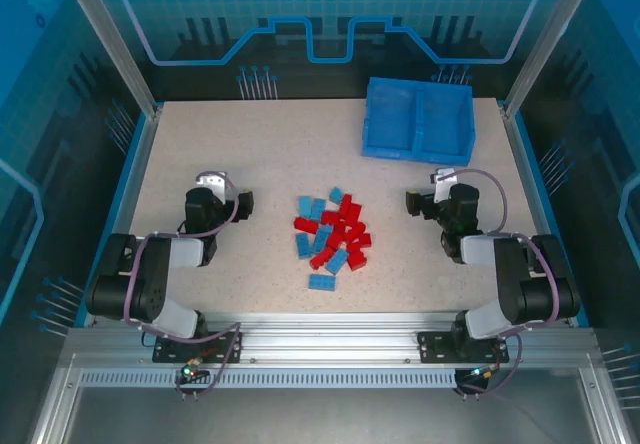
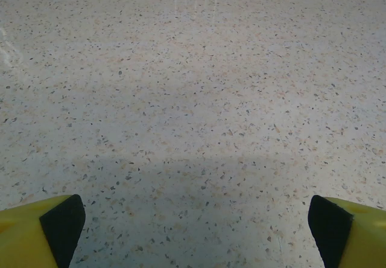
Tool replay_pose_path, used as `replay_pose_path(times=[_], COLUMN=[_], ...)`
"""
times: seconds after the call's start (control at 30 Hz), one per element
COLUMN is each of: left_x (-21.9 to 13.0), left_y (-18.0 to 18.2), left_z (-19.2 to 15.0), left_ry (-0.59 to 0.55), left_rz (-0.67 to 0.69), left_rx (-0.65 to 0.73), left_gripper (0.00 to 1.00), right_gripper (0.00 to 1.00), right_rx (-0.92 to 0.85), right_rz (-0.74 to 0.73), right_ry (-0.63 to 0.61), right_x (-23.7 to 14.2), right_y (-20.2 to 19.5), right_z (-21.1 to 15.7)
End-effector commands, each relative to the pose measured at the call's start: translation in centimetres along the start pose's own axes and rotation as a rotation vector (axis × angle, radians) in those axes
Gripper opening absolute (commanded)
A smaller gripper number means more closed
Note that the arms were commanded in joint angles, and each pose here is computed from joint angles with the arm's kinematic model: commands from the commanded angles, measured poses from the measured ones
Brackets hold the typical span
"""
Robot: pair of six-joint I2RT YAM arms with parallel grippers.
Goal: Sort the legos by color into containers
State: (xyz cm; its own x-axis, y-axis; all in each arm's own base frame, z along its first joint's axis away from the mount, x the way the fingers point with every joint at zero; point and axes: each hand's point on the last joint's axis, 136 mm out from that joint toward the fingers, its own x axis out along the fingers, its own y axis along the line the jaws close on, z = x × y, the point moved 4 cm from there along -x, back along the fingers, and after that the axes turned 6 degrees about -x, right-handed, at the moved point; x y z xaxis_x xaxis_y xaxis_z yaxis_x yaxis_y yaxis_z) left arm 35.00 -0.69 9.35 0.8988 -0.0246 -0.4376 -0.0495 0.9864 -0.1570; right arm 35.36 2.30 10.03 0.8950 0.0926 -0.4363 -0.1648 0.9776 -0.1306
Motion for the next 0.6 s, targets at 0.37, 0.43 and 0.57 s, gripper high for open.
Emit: replay_pose_path(times=[0.37,0.43,0.57], left_x=[0.36,0.37,0.34], left_y=[-0.08,-0.1,0.12], left_z=[1.56,1.58,1.63], left_ry=[-0.048,-0.048,-0.054], left_rz=[-0.013,-0.014,0.003], left_rx=[-0.027,-0.028,-0.035], left_gripper=[0.99,0.99,0.99], right_gripper=[1.0,1.0,1.0], right_rx=[-0.002,0.004,0.001], right_rz=[0.017,0.023,0.03], right_ry=[-0.046,-0.05,-0.056], right_x=[0.28,0.22,0.19], right_y=[-0.07,-0.16,-0.06], right_z=[1.22,1.21,1.38])
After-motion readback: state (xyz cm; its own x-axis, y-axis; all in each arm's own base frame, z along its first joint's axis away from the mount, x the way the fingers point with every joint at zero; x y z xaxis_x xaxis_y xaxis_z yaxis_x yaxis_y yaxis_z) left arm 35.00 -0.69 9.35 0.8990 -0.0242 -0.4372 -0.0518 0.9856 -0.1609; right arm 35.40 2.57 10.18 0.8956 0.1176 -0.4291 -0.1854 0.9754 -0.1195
